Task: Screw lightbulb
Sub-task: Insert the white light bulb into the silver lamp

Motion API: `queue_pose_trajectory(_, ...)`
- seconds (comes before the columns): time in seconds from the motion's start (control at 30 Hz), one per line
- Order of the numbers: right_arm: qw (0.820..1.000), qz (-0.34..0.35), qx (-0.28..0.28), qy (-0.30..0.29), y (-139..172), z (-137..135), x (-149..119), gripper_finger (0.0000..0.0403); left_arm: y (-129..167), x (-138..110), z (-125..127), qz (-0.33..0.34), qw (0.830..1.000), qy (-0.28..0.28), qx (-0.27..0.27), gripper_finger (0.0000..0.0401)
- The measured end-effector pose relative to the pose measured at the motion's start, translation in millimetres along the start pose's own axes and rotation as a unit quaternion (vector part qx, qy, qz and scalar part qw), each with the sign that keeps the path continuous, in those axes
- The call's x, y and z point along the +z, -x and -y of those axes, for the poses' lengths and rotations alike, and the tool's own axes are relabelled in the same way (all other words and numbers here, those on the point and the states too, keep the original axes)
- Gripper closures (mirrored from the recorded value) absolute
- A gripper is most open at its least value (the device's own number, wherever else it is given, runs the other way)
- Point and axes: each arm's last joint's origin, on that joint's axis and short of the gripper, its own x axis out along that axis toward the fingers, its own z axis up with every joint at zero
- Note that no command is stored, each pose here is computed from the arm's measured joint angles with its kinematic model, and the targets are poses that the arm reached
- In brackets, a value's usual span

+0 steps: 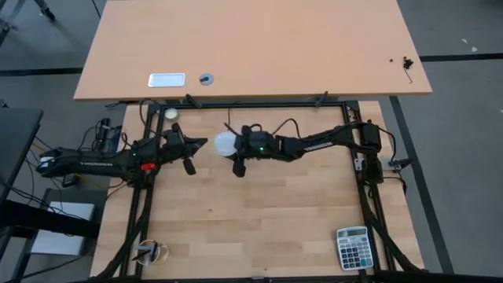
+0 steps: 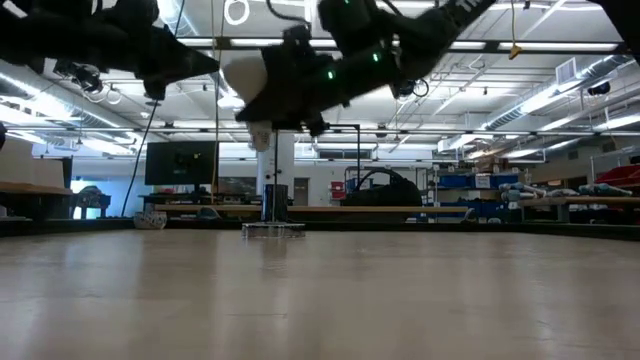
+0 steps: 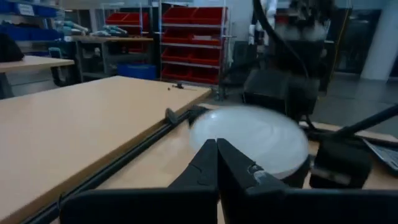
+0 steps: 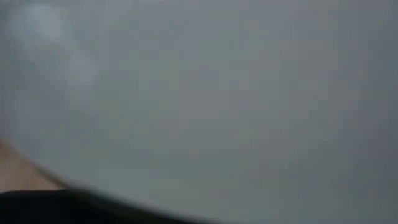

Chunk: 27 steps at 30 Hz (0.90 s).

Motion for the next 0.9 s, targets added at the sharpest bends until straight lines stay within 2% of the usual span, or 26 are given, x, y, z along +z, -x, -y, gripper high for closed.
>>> queue_pose_trajectory(0.13, 0.996, 0.068, -0.055, -0.02, 11, 7, -20, 0.0245, 0, -9, -6, 0.005, 1.0, 0.001, 0.0, 0.0401)
queue_pose_trajectory(0.2, 0.993, 0.092, -0.065, -0.032, 15, 9, -29, 0.0245, -1, -8, -8, 0.014, 1.0, 0.007, 0.006, 0.0401)
queue_pose_trajectory(0.33, 0.988, 0.126, -0.075, -0.056, 13, 18, -39, 0.0245, -7, -16, -12, -0.014, 1.0, 0.005, 0.018, 0.0401)
queue_pose_trajectory(0.5, 0.987, 0.115, -0.101, -0.057, 0, 31, -55, 0.0245, -18, -26, -16, -0.043, 0.998, -0.003, 0.039, 0.0401)
queue_pose_trajectory(0.67, 0.984, 0.123, -0.117, -0.058, -4, 39, -55, 0.0245, -28, -36, -22, -0.068, 0.997, -0.004, 0.044, 0.0401)
queue_pose_trajectory(0.9, 0.984, 0.119, -0.119, -0.063, -5, 52, -57, 0.0245, -39, -39, -26, -0.049, 0.998, 0.003, 0.032, 0.0401)
